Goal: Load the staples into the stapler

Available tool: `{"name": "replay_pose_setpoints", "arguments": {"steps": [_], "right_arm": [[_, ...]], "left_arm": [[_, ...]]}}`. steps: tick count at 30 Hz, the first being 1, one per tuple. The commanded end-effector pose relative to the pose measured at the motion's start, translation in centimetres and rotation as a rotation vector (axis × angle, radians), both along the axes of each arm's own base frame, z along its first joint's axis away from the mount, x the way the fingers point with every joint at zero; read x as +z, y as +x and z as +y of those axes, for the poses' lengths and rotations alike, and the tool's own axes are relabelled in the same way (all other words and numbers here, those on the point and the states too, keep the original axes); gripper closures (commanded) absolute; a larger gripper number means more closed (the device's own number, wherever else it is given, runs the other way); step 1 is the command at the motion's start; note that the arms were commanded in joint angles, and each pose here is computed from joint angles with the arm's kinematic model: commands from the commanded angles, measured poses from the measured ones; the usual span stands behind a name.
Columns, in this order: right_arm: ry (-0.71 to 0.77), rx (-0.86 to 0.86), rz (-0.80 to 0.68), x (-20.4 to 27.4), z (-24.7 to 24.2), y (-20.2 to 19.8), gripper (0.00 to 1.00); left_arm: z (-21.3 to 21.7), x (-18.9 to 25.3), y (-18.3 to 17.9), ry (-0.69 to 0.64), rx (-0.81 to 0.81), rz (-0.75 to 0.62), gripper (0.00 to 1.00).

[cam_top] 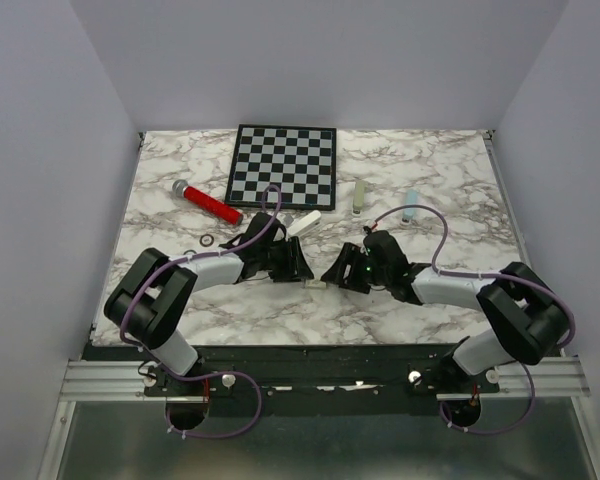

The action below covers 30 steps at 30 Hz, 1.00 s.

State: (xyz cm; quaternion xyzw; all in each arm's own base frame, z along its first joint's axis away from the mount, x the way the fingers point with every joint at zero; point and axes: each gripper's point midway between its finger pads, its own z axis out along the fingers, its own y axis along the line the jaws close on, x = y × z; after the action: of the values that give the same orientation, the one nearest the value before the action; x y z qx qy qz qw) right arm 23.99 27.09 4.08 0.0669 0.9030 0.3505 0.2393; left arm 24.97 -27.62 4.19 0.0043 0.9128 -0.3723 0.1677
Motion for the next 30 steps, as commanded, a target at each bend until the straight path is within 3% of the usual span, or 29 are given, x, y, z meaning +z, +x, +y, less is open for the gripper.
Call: {"name": "replay_pose_setpoints", "arguments": {"steps": [1, 23, 29, 30], "right_arm": [[0.03, 0.014, 0.023, -0.7, 0.5, -0.2, 0.3], [0.005, 0.055, 0.089, -3.0, 1.0, -0.6, 0.35], [-0.021, 0.047, 0.078, -3.1, 0.4, -0.6, 0.35], [-0.034, 0.043, 0.076, -3.1, 0.2, -0.6, 0.35]], "left_arm": [[-0.6, 0.1, -0.4, -0.024, -0.033, -0.001, 0.47], [-1.5, -0.5, -0.9, -0.019, -0.088, 0.041, 0.69], [-1.6, -0.5, -0.8, -0.025, -0.09, 0.039, 0.89], [-1.7, -0.5, -0.9, -0.029, -0.092, 0.042, 0.97]]}}
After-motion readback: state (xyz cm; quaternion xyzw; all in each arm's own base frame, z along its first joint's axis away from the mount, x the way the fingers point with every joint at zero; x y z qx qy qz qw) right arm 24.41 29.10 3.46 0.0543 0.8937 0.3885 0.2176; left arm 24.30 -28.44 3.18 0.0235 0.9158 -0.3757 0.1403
